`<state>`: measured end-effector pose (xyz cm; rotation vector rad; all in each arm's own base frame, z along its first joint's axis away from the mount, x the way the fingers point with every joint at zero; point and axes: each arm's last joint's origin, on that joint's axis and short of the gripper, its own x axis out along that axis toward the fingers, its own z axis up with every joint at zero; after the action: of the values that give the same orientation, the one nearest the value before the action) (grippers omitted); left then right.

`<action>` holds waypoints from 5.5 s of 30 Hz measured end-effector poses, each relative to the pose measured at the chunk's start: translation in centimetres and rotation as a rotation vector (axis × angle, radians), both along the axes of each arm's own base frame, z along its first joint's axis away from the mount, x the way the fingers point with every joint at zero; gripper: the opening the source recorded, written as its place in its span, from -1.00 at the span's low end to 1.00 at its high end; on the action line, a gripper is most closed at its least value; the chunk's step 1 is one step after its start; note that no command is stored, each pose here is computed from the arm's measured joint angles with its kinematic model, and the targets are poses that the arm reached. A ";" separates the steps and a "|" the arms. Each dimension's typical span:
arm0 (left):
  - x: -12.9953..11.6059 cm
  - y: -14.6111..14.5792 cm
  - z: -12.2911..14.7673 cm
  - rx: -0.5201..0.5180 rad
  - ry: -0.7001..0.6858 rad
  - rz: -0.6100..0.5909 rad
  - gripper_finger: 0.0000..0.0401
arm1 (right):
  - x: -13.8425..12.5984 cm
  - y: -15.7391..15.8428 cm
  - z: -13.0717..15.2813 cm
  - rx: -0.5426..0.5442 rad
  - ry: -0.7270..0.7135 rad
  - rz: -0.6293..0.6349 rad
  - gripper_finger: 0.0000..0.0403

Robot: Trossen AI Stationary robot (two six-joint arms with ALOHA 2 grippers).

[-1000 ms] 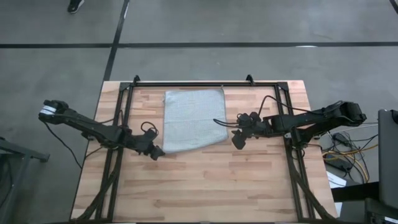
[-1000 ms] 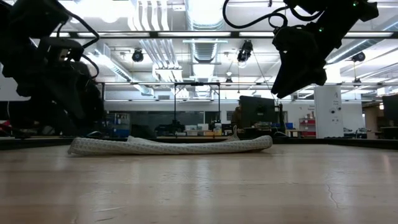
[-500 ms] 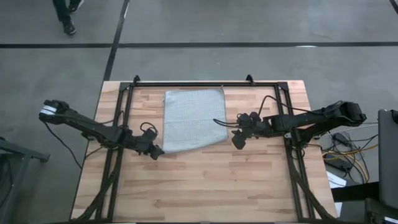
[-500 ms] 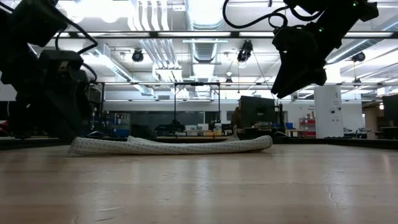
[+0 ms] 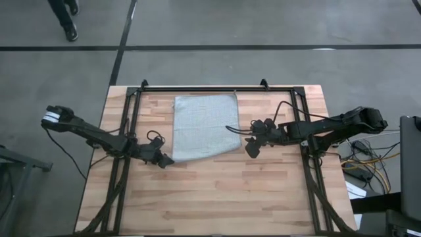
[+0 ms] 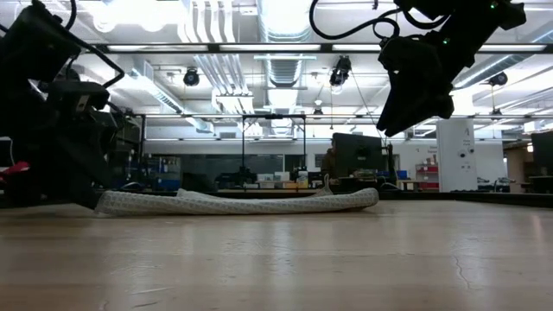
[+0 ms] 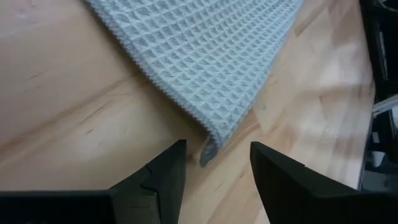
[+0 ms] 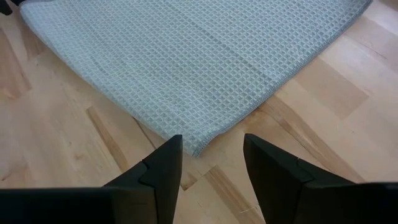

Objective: Roll towel
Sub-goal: Fold the gray towel on the table

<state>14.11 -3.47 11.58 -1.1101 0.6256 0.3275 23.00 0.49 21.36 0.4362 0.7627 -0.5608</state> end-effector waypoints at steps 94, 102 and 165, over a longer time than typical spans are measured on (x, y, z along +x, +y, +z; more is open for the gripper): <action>1.2 -0.4 -0.4 -0.068 -0.055 -0.004 -0.95 | 0.0 0.0 0.0 0.000 0.000 -0.001 -0.16; 1.2 -0.4 -0.4 -0.071 -0.055 -0.001 -0.95 | 0.0 0.0 0.0 0.000 0.000 -0.001 -0.16; 1.1 -0.4 -0.5 -0.079 -0.034 0.016 -0.97 | 0.0 0.0 0.0 -0.114 0.055 0.132 -0.16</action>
<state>15.17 -3.86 11.03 -1.1943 0.6040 0.2988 23.01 0.46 21.39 0.2644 0.8018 -0.4914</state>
